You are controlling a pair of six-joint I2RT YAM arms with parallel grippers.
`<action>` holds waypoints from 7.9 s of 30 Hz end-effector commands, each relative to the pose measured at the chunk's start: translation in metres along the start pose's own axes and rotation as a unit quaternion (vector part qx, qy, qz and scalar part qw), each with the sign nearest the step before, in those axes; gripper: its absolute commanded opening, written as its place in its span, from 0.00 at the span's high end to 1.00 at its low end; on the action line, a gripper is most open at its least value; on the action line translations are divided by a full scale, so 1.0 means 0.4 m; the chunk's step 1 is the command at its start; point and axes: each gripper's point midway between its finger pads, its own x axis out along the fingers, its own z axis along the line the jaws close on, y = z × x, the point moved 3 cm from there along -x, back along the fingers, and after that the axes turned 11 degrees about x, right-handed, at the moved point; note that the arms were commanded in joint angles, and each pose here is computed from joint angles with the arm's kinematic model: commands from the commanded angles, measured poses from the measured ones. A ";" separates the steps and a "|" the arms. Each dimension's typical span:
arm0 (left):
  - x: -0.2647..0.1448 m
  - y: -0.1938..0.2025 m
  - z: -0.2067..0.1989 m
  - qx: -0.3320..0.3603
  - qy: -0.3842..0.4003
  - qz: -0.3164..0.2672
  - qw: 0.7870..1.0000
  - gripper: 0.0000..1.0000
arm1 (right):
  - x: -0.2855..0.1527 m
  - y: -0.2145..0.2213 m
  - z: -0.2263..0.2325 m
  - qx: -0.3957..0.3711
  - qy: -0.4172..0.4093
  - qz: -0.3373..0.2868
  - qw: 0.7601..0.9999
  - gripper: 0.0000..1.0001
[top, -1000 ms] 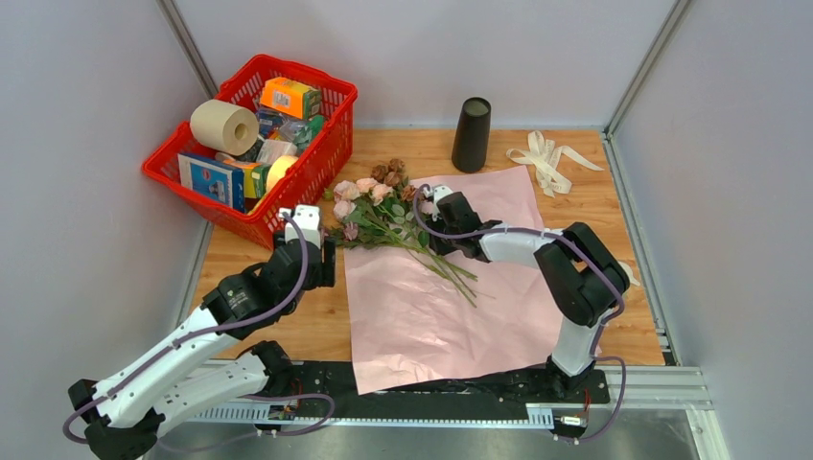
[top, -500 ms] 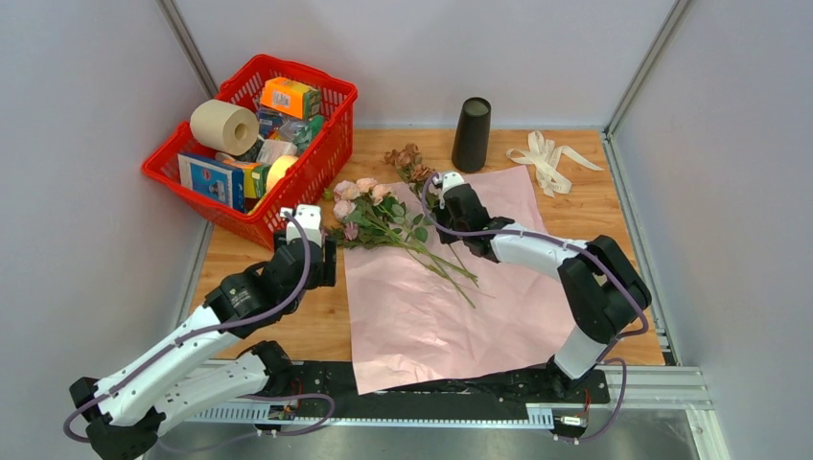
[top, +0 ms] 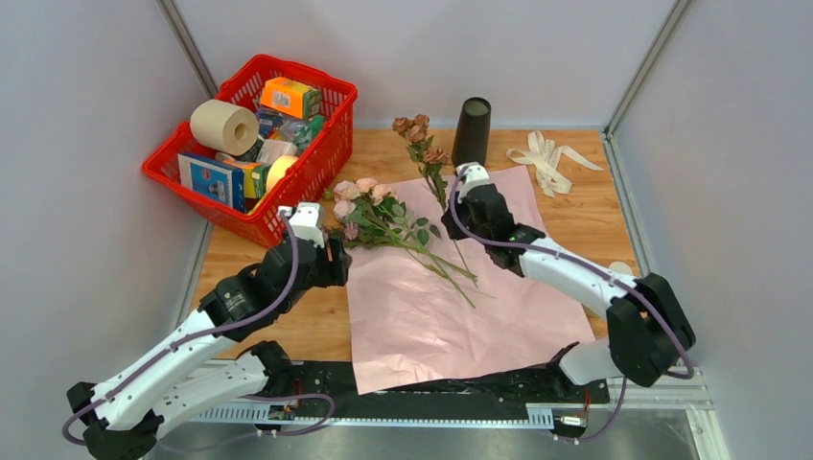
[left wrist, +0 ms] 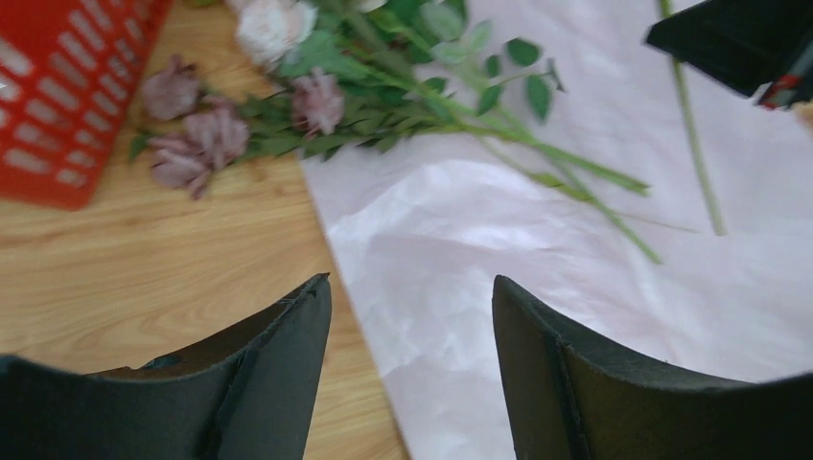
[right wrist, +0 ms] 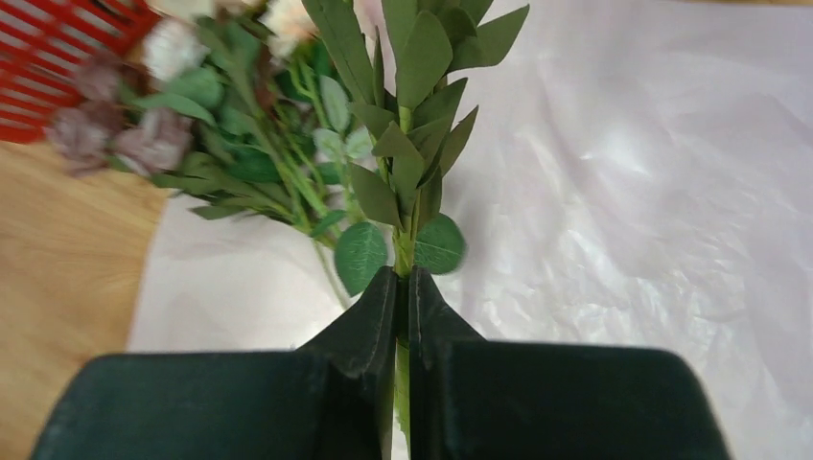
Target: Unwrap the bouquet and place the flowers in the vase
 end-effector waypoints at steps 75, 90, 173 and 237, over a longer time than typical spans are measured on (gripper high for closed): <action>0.043 -0.098 -0.430 -0.016 0.468 -0.090 0.879 1.00 | -0.365 -0.154 0.220 0.218 -0.266 -0.171 0.923 0.27; 0.035 -0.057 -0.391 0.043 0.445 -0.080 0.891 1.00 | -0.343 -0.272 0.269 0.134 -0.269 -0.161 0.940 0.34; 0.010 -0.014 -0.038 0.116 0.072 -0.025 0.990 0.27 | 0.007 -0.763 -0.183 -0.065 0.081 -0.366 0.925 0.44; -0.014 -0.043 0.007 0.100 0.028 -0.058 0.993 0.27 | 0.325 0.116 0.083 -0.076 -0.126 0.196 0.970 0.56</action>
